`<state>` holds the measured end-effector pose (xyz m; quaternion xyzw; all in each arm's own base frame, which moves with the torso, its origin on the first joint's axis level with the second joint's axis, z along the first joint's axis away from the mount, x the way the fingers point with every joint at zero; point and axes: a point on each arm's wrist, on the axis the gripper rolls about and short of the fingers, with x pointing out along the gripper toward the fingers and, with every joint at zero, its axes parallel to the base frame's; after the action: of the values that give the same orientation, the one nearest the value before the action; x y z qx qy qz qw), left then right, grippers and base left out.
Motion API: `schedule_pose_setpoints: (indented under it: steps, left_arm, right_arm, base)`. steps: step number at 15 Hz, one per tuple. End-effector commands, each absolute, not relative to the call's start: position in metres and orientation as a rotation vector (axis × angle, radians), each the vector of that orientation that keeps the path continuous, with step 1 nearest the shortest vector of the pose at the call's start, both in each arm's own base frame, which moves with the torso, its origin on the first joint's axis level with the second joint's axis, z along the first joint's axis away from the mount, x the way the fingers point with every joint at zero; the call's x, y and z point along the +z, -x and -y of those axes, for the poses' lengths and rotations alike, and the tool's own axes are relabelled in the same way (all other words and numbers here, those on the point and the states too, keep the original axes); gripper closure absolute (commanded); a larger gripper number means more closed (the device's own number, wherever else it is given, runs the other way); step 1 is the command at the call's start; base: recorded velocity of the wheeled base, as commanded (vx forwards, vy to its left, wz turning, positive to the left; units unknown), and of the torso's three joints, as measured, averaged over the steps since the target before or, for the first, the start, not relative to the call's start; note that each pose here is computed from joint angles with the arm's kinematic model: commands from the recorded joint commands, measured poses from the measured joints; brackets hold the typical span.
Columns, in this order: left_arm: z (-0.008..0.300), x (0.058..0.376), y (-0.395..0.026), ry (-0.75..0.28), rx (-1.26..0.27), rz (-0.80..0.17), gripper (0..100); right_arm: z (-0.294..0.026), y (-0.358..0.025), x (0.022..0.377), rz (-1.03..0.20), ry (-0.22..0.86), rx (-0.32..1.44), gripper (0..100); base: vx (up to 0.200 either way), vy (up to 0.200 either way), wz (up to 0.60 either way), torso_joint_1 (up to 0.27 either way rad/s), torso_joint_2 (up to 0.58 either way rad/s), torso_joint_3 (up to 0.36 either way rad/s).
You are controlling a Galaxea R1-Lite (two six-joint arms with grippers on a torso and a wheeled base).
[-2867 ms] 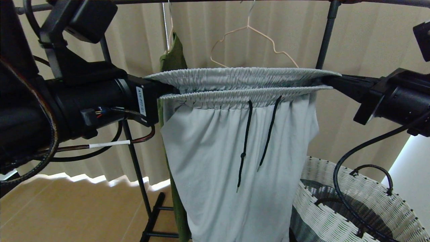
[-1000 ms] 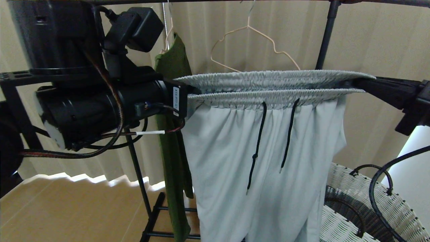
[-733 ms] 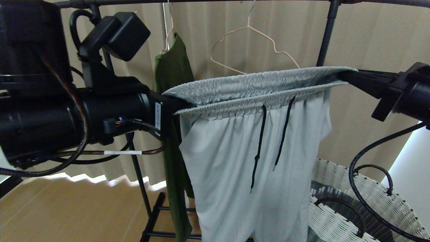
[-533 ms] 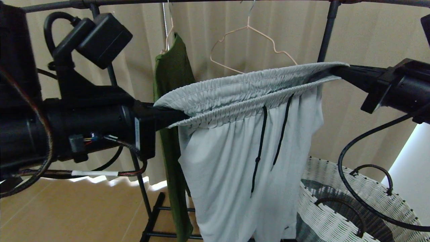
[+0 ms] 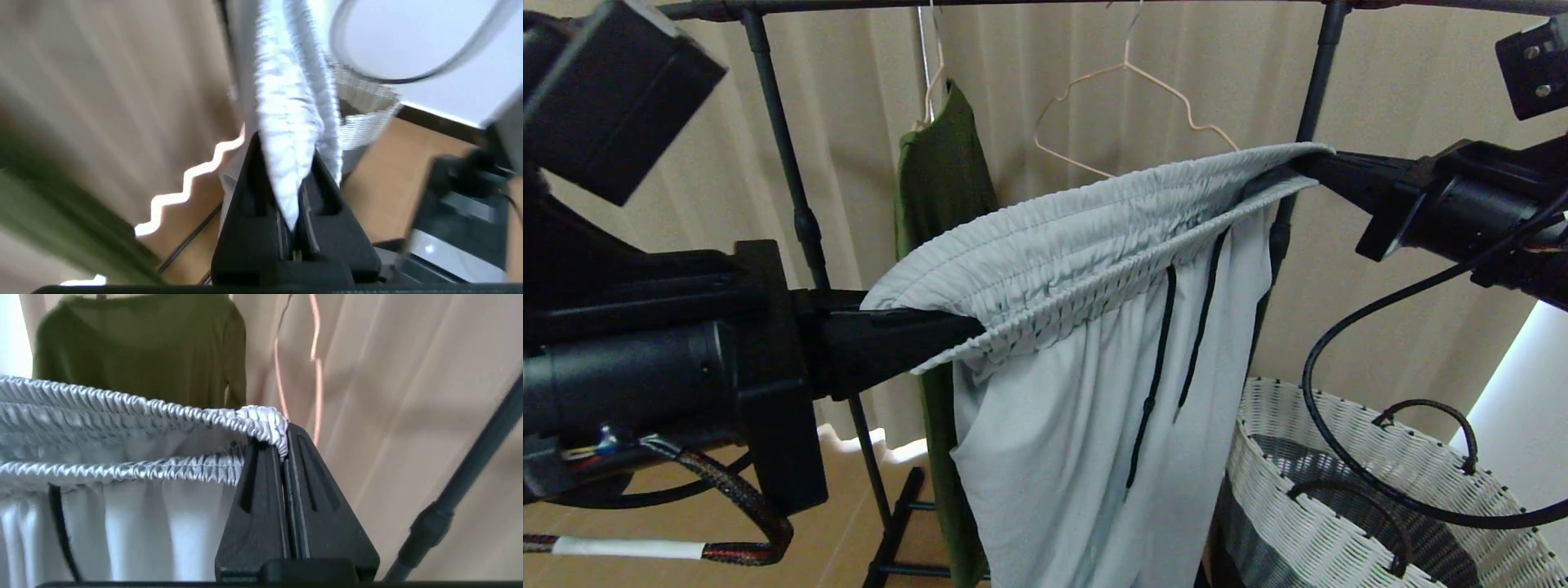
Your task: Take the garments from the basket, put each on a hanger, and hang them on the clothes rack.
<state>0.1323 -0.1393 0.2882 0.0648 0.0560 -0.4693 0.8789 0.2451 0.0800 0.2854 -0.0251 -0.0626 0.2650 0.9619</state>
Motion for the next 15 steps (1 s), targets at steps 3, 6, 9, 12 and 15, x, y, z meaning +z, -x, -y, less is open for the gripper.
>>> schedule_pose_setpoints:
  steps: [3,6,9,12,15]
  left_arm:
    - [0.138,0.291,-0.133,-0.13,-0.969,-0.103,100]
    - [0.144,0.292,-0.156,-0.131,-0.904,-0.119,100]
    - [0.148,0.297,-0.178,-0.125,-0.836,-0.105,100]
    - [0.157,0.302,-0.207,-0.118,-0.723,-0.058,100]
    - [0.166,0.304,-0.219,-0.113,-0.651,-0.013,100]
  right_arm:
    - [-0.079,-0.242,0.286,0.125,0.052,0.533,100]
    - [-0.07,-0.223,0.294,0.161,0.053,0.512,100]
    - [-0.058,-0.201,0.295,0.126,0.056,0.487,100]
    - [-0.049,-0.167,0.3,0.054,0.055,0.496,100]
    - [-0.049,-0.162,0.299,0.039,0.055,0.507,100]
  base:
    - [0.0,0.0,0.0,0.0,0.0,0.0]
    - [0.0,0.0,0.0,0.0,0.0,0.0]
    - [0.0,0.0,0.0,0.0,0.0,0.0]
    - [0.0,0.0,0.0,0.0,0.0,0.0]
    - [0.0,0.0,0.0,0.0,0.0,0.0]
